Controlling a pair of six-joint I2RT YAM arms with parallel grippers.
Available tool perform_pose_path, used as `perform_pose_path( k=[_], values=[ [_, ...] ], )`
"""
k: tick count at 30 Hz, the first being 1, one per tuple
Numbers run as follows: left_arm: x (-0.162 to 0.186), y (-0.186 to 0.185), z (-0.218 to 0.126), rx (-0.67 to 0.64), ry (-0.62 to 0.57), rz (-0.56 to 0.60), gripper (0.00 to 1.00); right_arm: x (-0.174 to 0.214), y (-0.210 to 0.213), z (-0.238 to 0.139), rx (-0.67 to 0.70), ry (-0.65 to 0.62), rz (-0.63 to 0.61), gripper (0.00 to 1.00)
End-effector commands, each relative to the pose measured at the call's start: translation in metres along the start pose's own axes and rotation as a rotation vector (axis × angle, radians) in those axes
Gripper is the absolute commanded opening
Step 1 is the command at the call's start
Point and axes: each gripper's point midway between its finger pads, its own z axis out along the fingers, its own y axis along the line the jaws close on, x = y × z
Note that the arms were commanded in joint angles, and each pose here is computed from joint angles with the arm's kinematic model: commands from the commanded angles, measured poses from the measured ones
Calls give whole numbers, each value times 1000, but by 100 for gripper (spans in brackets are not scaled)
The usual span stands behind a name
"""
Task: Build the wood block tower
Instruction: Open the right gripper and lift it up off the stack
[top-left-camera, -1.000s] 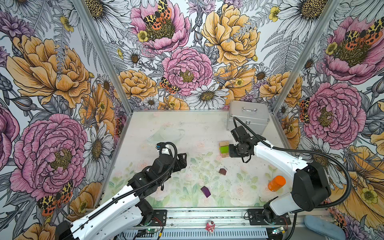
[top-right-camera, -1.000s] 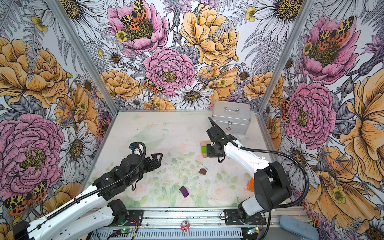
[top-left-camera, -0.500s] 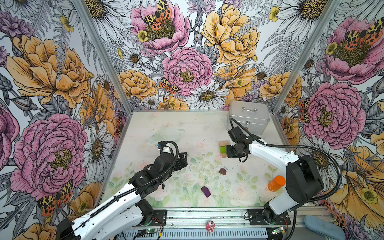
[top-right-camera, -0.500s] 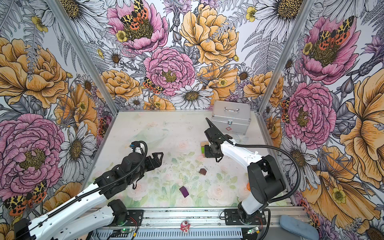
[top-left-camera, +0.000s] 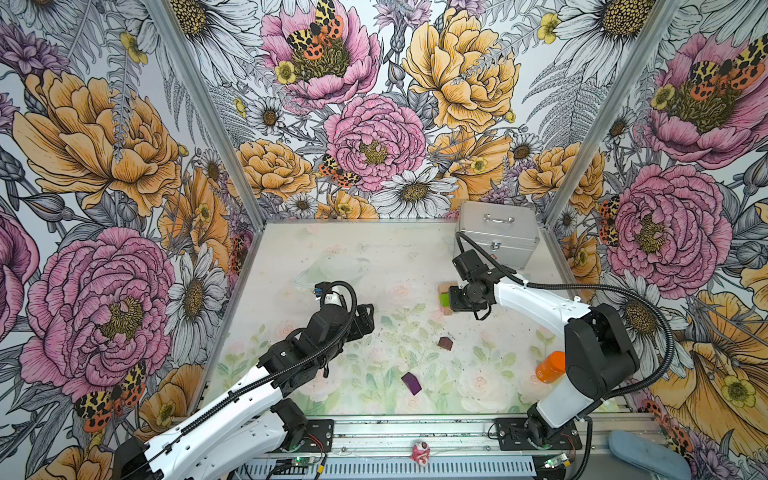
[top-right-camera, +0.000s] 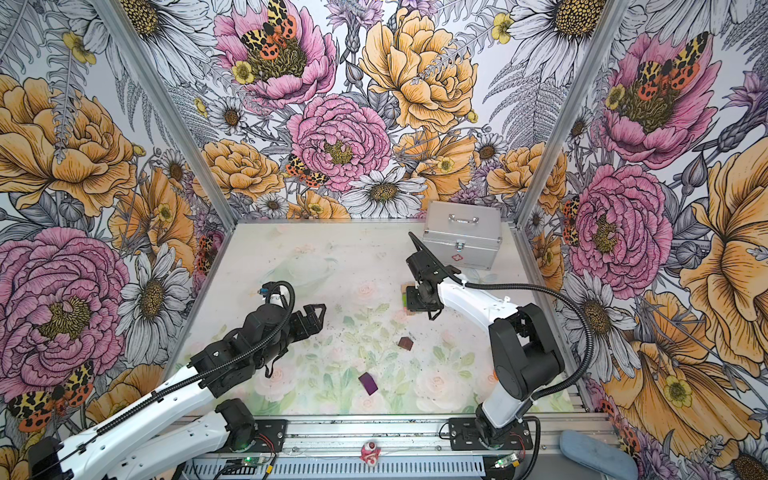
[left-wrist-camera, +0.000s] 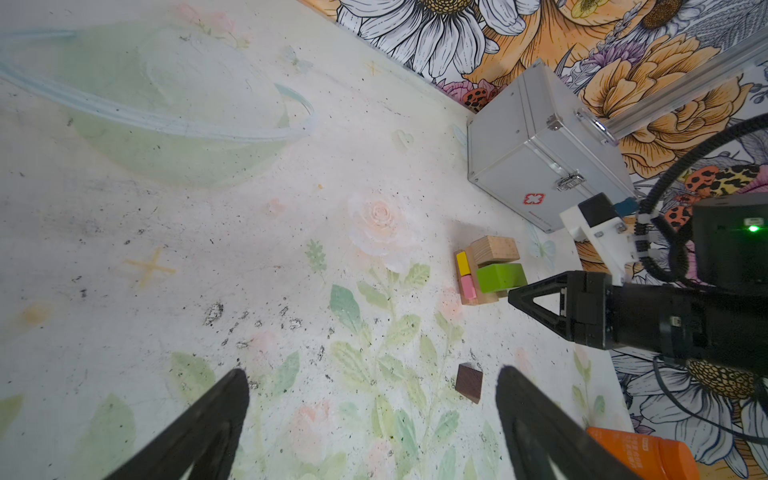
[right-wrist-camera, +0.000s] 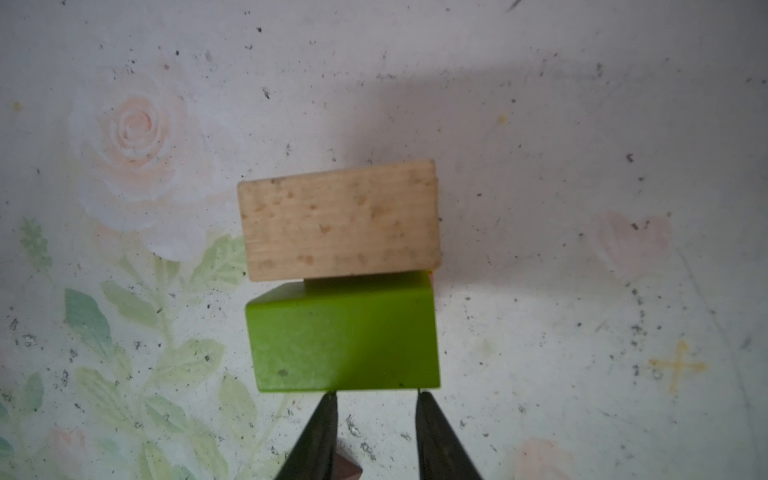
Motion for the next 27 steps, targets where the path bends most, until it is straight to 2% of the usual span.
perform_pose_path(
  k=[1, 27],
  values=[
    [-8, -4, -4, 14, -13, 9, 94, -11, 6, -2, -8, -27, -10, 34],
    [-8, -7, -3, 23, -4, 1, 94, -18, -1, -7, 11, -31, -53, 36]
  ],
)
